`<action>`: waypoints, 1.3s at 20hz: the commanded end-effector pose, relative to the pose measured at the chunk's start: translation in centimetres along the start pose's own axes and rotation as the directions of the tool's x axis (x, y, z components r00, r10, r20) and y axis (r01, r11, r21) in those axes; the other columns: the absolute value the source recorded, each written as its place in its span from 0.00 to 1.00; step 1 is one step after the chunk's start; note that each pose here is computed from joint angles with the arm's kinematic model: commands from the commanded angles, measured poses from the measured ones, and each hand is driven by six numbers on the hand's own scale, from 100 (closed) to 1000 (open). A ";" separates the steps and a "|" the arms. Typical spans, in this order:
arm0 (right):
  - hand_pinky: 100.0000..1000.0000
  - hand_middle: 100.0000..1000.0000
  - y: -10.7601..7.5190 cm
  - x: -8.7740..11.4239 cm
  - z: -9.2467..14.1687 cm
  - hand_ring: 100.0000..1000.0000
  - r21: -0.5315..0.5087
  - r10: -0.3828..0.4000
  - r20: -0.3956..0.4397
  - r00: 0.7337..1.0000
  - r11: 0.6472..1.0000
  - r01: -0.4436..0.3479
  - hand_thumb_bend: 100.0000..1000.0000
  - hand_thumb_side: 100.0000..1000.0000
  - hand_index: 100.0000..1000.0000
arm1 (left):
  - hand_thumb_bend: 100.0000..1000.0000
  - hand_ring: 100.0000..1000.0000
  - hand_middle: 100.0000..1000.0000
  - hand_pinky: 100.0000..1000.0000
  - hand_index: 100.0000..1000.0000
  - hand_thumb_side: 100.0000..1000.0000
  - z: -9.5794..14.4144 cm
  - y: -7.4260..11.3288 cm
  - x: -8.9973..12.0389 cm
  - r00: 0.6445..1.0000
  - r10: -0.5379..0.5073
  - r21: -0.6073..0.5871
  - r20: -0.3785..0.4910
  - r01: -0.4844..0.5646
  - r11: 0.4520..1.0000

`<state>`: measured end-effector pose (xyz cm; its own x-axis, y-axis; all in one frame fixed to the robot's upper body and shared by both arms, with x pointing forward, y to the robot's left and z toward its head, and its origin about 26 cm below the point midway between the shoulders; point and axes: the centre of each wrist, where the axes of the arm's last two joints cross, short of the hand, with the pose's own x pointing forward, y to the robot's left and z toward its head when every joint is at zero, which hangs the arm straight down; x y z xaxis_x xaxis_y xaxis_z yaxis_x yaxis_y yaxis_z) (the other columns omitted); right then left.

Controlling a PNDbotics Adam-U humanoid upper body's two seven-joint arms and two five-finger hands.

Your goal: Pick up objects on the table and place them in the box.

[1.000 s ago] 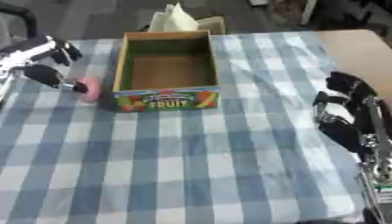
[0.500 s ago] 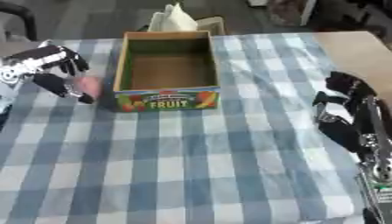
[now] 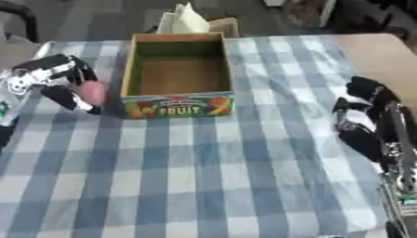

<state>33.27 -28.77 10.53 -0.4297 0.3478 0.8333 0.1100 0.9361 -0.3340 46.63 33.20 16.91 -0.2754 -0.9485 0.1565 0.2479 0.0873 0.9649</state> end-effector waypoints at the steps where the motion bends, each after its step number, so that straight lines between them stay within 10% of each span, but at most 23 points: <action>1: 0.71 0.71 -0.3 0.4 -0.4 0.80 0.000 0.006 0.022 1.000 1.000 -0.006 0.00 0.00 0.80 | 0.54 0.49 0.51 0.61 0.63 0.07 0.2 1.0 -0.1 0.999 -0.031 0.038 -0.015 0.032 0.999; 15: 0.71 0.70 -0.4 0.4 -0.4 0.80 -0.003 0.007 0.018 1.000 1.000 -0.007 0.00 0.00 0.80 | 0.07 0.20 0.18 0.46 0.24 0.02 0.4 1.5 0.0 0.999 -0.029 0.225 -0.042 0.038 0.974; 26: 0.71 0.70 -0.4 0.4 -0.3 0.80 -0.003 0.009 0.018 1.000 1.000 -0.009 0.00 0.00 0.80 | 0.00 0.18 0.16 0.46 0.22 0.01 1.0 4.4 1.3 1.000 0.005 0.397 0.024 -0.014 0.918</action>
<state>33.27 -28.66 10.45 -0.4289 0.3435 0.8355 0.1089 0.9378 -0.3296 46.47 32.26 18.95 -0.2839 -0.9419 0.1796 -0.0659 0.2060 0.9763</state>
